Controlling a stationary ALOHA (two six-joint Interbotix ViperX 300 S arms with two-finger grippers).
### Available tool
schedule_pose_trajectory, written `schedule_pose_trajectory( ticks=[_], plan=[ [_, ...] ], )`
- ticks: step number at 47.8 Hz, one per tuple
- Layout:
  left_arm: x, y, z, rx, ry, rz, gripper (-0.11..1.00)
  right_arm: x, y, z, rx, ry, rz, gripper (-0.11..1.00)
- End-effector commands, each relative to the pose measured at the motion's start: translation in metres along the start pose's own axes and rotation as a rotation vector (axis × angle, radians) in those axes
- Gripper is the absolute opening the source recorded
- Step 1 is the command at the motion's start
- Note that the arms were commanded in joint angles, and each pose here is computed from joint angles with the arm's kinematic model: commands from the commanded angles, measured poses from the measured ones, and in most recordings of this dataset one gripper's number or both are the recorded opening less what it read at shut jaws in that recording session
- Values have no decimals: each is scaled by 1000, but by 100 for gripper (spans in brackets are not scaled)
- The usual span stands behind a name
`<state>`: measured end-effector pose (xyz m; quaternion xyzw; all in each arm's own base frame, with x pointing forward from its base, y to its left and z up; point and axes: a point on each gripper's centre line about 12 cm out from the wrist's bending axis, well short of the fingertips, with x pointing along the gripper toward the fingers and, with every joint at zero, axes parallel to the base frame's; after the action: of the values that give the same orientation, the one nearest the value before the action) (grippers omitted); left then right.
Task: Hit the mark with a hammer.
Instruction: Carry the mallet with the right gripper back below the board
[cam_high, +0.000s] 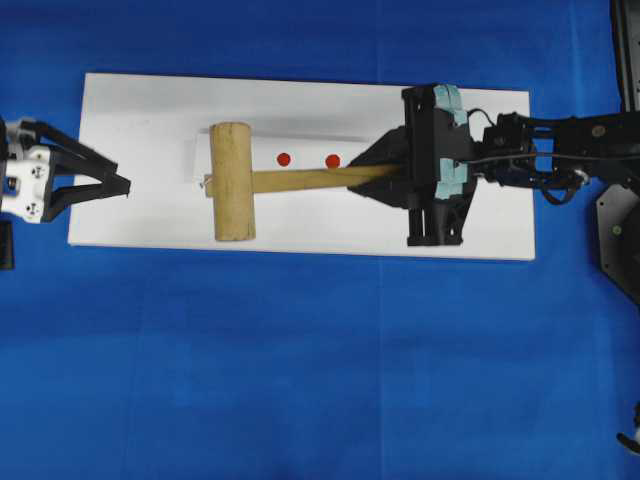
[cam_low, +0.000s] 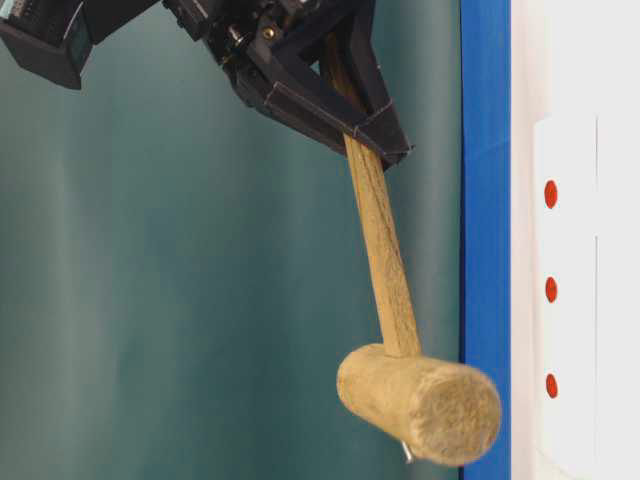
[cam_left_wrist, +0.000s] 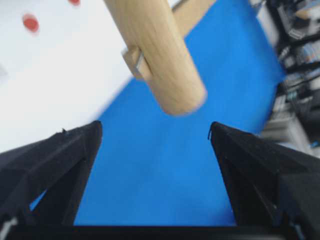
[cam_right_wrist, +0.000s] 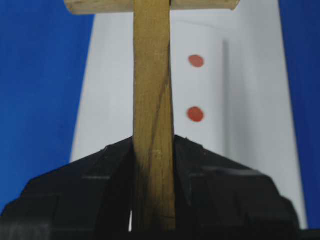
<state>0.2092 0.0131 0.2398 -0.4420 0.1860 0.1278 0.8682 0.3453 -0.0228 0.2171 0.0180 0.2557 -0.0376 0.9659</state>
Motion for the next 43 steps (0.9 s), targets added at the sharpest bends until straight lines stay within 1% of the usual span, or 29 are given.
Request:
schedule_pose_trajectory(
  ticks=[1, 9, 10, 14, 18, 22, 23, 25, 28, 36, 43],
  plan=[
    [0, 0, 7, 134, -31, 2, 86, -6, 13, 15, 30, -64, 28, 8],
    [0, 3, 14, 448, -72, 16, 85, -6, 44, 16, 107, -95, 100, 8],
    [-1, 4, 15, 501, -81, 16, 85, -5, 47, 15, 117, -98, 106, 8],
    [-1, 4, 16, 641, -110, 6, 84, -1, 63, 12, 139, -115, 137, 8],
    [-2, 4, 16, 748, -149, -8, 83, 3, 77, 7, 149, -129, 159, 8],
    [-3, 4, 17, 812, -188, -23, 82, 8, 90, 4, 164, -145, 173, 8],
    [-3, 5, 16, 835, -196, -25, 82, 10, 93, 2, 166, -144, 175, 8],
    [-4, 5, 17, 849, -212, -26, 81, 13, 97, -1, 177, -147, 176, 8],
    [-5, 6, 19, 857, -223, -21, 81, 16, 104, -6, 188, -156, 179, 8],
    [-6, 10, 18, 858, -227, -12, 81, 22, 117, -14, 211, -162, 176, 8],
    [-9, 9, 18, 856, -238, -18, 81, 30, 121, -26, 226, -132, 161, 8]
  ],
)
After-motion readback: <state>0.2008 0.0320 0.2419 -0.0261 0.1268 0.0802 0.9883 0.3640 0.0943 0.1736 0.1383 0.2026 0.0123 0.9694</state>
